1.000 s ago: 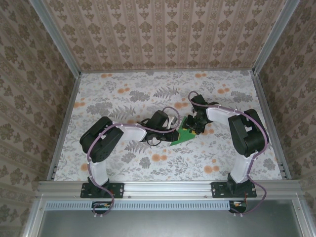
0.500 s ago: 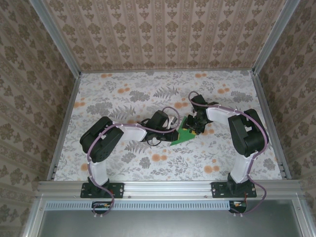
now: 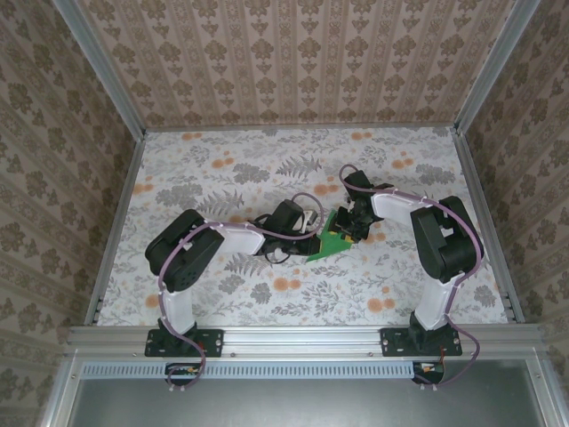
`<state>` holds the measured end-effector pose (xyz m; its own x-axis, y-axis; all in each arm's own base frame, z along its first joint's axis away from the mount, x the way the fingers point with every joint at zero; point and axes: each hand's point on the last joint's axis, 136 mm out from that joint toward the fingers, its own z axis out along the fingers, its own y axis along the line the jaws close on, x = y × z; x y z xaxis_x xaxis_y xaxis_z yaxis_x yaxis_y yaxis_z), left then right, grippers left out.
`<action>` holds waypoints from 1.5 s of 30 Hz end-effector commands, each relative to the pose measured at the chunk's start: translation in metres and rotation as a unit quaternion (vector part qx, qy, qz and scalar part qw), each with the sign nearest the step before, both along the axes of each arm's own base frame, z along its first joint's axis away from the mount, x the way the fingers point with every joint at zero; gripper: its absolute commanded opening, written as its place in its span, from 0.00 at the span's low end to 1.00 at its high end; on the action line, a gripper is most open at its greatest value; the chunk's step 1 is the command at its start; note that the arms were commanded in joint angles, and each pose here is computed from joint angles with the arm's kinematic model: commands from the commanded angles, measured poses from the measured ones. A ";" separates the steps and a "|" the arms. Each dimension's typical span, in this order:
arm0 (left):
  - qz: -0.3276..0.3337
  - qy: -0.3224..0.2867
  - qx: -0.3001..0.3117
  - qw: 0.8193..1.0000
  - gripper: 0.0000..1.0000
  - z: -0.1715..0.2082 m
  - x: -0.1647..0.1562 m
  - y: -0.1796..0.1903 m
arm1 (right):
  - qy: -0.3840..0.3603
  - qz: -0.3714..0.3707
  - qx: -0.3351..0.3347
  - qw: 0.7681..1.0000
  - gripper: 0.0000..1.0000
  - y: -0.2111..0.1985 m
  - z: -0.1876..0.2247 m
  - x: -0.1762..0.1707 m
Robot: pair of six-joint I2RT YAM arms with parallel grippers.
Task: Fold a paper plane with a square sheet of paper (pick it up from the middle)
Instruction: Fourth fold the wing at the center of the table.
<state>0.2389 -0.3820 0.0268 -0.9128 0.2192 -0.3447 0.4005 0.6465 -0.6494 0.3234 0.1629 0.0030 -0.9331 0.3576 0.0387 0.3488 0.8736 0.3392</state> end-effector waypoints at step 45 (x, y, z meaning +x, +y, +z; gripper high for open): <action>-0.004 0.090 0.152 0.984 0.00 -0.055 -0.034 0.043 | -0.065 0.097 0.103 0.988 0.05 0.043 0.011 -0.013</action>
